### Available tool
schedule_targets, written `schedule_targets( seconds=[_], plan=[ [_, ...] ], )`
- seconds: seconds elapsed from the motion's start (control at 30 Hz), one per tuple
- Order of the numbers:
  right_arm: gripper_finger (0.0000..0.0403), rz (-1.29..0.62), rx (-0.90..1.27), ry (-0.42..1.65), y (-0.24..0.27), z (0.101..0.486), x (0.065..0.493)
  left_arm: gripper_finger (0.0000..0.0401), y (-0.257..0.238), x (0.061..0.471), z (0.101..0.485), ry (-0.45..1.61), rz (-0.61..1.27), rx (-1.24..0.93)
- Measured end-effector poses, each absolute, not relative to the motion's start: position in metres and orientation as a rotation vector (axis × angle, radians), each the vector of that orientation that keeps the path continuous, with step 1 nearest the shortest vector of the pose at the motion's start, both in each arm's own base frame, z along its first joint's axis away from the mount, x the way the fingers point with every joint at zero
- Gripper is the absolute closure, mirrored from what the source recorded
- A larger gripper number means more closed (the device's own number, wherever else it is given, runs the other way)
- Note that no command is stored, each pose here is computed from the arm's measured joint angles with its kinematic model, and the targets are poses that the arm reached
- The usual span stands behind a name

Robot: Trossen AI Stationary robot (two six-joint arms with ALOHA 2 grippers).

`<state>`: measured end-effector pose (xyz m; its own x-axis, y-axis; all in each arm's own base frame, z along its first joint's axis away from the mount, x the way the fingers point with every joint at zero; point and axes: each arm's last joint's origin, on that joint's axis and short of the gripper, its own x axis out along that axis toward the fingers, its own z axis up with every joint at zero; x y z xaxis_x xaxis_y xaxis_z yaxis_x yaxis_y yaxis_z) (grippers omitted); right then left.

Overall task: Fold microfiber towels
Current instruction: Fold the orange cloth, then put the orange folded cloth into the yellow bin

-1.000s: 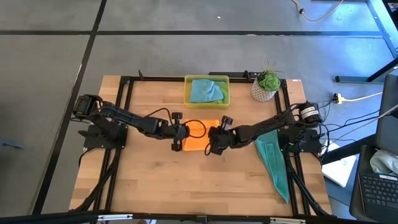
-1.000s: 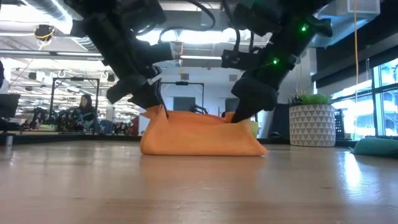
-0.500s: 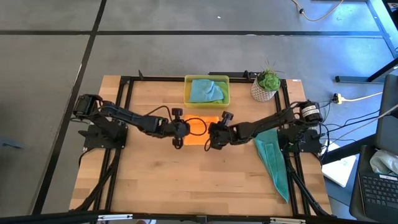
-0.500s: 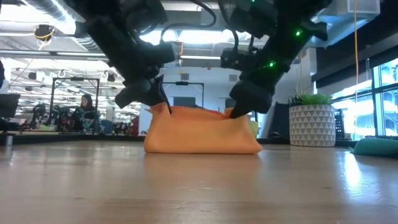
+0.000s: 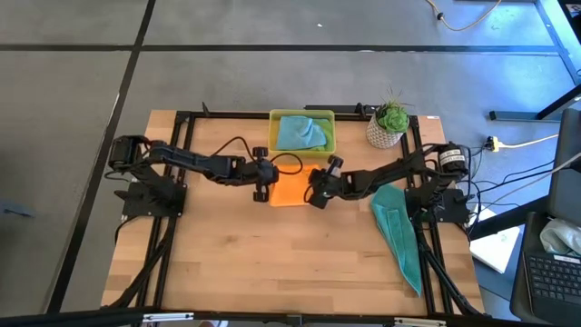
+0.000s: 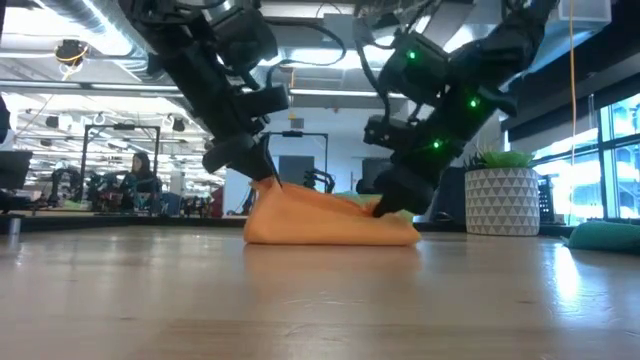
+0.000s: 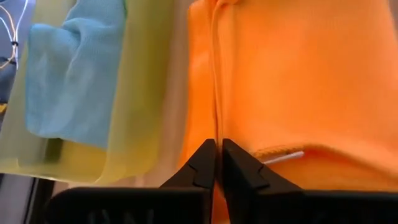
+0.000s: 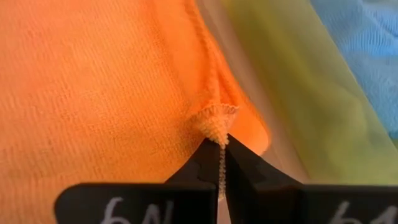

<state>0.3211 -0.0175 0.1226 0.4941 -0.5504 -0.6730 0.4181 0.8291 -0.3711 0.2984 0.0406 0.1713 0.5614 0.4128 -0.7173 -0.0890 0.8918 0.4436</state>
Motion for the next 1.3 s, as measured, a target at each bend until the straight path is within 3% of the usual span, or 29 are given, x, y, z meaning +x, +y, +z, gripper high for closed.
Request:
schedule_targets(
  seconds=[0.43, 0.83, 0.97, 1.3],
  plan=[
    [0.0391, -0.612, -0.168, 0.88, -0.031, 0.12, 0.318, 0.0377, 0.063, 0.282, 0.152, 0.945, 0.376, 0.34],
    [0.038, -0.674, 0.012, 0.857, -0.056, 0.12, 0.316, 0.0378, 0.039, 0.292, 0.156, 0.831, 0.335, 0.293],
    [0.0334, -0.653, 0.072, 0.856, -0.06, 0.119, 0.315, 0.0372, 0.02, 0.294, 0.156, 0.814, 0.262, 0.283],
    [0.0148, -0.675, 0.075, 0.829, -0.044, 0.14, 0.309, 0.0375, -0.034, 0.286, 0.151, 0.863, 0.178, 0.399]
  ],
)
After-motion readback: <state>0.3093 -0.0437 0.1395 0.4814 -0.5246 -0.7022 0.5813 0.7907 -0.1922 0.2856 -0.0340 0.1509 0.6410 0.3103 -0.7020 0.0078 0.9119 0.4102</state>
